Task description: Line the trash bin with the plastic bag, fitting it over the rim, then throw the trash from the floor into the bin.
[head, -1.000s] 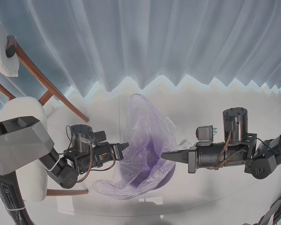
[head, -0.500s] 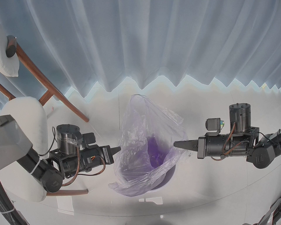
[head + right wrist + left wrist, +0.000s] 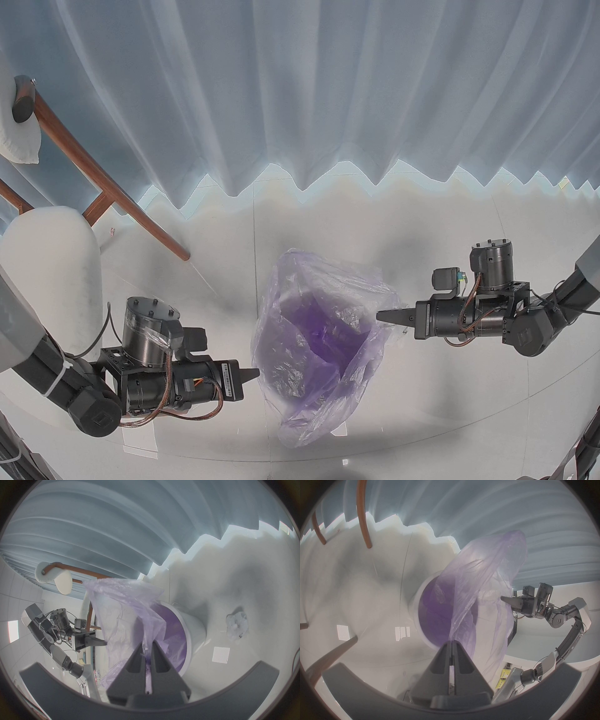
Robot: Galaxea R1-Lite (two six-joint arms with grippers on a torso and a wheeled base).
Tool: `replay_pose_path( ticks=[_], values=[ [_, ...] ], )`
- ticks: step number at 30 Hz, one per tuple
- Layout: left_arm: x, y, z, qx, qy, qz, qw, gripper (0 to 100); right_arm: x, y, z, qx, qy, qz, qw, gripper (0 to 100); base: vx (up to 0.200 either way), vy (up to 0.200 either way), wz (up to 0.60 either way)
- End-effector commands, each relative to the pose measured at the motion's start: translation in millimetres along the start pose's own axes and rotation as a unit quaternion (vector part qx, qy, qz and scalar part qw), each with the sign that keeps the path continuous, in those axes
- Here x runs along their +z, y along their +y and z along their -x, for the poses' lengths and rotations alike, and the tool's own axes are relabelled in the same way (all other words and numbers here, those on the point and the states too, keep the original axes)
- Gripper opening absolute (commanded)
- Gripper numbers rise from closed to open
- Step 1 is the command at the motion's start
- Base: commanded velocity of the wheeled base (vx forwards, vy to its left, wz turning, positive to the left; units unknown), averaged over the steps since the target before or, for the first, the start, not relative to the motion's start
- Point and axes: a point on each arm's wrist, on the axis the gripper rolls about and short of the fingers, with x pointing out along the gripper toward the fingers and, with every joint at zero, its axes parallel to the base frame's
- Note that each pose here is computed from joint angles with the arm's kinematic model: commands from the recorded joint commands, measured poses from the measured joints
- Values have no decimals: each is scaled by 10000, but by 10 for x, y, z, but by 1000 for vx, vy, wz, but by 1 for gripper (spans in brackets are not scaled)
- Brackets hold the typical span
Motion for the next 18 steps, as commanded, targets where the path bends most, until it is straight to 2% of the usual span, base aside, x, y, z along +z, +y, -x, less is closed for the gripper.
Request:
replay_pose_path(
  ticks=[1, 6, 10, 13, 18],
  values=[
    [-75, 67, -60, 145, 182, 94, 9997, 0, -141, -193, -197, -70, 147, -120, 9998, 0, 0, 0, 0],
    [-3, 75, -48, 136, 15, 312, 9994, 0, -60, -232, -161, -106, -38, -90, 9999, 0, 0, 0, 0],
    [422, 37, -68, -122, -734, 953, 9927, 0, 120, -333, -110, -210, -349, -190, 9990, 0, 0, 0, 0],
    [723, 15, -96, -254, -1127, 1102, 9872, 0, 276, -395, -71, -255, -587, -375, 9972, 0, 0, 0, 0],
    [1014, 46, -237, -118, -1154, 1217, 9858, 0, 464, -504, -117, -361, -860, -579, 9940, 0, 0, 0, 0]
  ],
)
